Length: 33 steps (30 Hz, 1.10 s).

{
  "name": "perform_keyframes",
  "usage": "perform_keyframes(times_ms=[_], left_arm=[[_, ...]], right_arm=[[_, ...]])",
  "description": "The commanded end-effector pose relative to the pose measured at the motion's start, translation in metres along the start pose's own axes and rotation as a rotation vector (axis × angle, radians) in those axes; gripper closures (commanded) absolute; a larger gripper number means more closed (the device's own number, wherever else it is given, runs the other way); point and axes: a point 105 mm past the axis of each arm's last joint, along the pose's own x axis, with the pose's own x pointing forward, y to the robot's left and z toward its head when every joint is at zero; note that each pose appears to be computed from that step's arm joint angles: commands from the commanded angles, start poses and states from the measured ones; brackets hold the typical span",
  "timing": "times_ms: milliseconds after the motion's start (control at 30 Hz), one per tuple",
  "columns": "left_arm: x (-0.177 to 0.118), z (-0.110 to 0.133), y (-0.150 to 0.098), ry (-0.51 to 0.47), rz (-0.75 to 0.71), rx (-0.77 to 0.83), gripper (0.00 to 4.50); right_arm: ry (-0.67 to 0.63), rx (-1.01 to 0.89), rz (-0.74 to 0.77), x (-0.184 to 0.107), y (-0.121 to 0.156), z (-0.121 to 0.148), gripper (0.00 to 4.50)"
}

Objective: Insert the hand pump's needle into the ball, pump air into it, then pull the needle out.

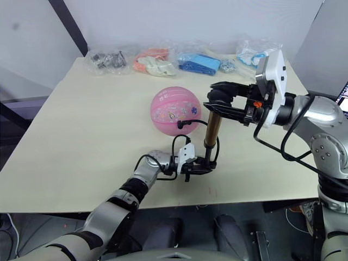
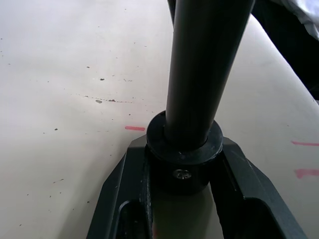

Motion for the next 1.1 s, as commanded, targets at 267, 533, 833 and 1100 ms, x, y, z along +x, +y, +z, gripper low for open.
perform_keyframes(times_ms=[267,533,833,1100], left_arm=[[-0.005,-0.040,-0.015,0.107,-0.001,-0.127,3.43],[-0.005,-0.040,-0.014,0.104,0.002,-0.127,3.43],[-0.004,-0.040,-0.016,0.102,-0.001,-0.127,3.43],[-0.004,-0.040,-0.015,0.103,0.001,-0.127,3.43]], right_arm=[[0.068,0.178,0.139,0.016,0.038,-0.051,2.56],[0.099,0.215,0.135,0.018,0.042,-0.072,2.56],[0.157,0.274,0.133,0.020,0.053,-0.110,2.56],[0.187,0.311,0.133,0.019,0.060,-0.132,2.56]])
